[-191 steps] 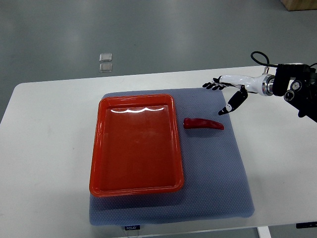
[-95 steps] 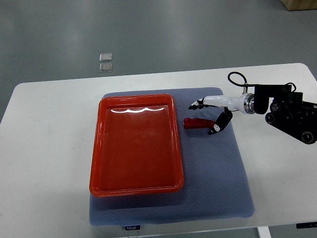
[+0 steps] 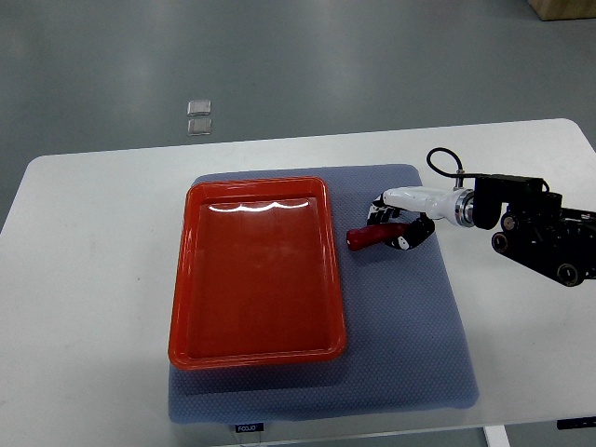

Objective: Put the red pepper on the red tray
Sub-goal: 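Lift the pepper with the right hand and carry it over the tray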

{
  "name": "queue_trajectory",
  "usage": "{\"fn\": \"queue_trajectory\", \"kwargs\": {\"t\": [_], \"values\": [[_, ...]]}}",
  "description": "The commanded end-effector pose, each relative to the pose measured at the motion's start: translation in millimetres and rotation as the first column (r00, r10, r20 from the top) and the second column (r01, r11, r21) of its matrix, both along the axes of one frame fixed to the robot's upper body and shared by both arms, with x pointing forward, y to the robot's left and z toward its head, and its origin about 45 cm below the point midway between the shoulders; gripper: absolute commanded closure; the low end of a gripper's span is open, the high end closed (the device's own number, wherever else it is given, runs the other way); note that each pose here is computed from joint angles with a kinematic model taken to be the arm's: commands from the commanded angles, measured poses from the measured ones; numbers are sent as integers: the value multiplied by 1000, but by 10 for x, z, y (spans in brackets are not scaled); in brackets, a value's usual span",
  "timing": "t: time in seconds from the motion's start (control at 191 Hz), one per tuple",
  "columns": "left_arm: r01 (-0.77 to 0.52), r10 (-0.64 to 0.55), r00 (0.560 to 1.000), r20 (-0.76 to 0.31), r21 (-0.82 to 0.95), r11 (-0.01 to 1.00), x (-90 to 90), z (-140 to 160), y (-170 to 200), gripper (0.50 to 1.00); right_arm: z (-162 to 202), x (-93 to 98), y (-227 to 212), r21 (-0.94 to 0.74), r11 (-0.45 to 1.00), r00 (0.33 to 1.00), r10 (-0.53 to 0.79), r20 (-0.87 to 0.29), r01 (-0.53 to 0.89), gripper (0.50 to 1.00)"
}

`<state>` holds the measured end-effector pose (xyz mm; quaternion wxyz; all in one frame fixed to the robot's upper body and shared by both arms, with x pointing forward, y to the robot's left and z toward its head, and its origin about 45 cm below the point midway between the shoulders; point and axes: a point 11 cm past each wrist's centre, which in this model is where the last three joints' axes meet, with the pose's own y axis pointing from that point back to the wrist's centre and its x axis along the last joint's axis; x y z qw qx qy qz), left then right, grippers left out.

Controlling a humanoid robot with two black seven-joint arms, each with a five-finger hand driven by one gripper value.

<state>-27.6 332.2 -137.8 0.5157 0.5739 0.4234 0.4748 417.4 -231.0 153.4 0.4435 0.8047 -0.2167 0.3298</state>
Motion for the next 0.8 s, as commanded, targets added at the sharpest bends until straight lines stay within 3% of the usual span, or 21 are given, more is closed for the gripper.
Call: {"fn": "queue_trajectory", "kwargs": {"t": [0.0, 0.199, 0.55, 0.797], "values": [[0, 0, 1000, 0, 1, 1000, -3, 0, 1, 500, -2, 4, 6, 0, 1000, 1000, 0, 0, 0, 942], [1, -1, 1000, 1, 0, 1000, 6, 0, -1, 500, 28, 24, 6, -1, 1000, 1000, 0, 6, 0, 1000], [1, -1, 1000, 1, 0, 1000, 6, 0, -1, 500, 271, 156, 14, 43, 999, 999, -7, 43, 5, 1000], [0, 0, 1000, -1, 1, 1000, -3, 0, 4, 500, 582, 158, 414, 147, 978, 986, 132, 103, -146, 1000]]}}
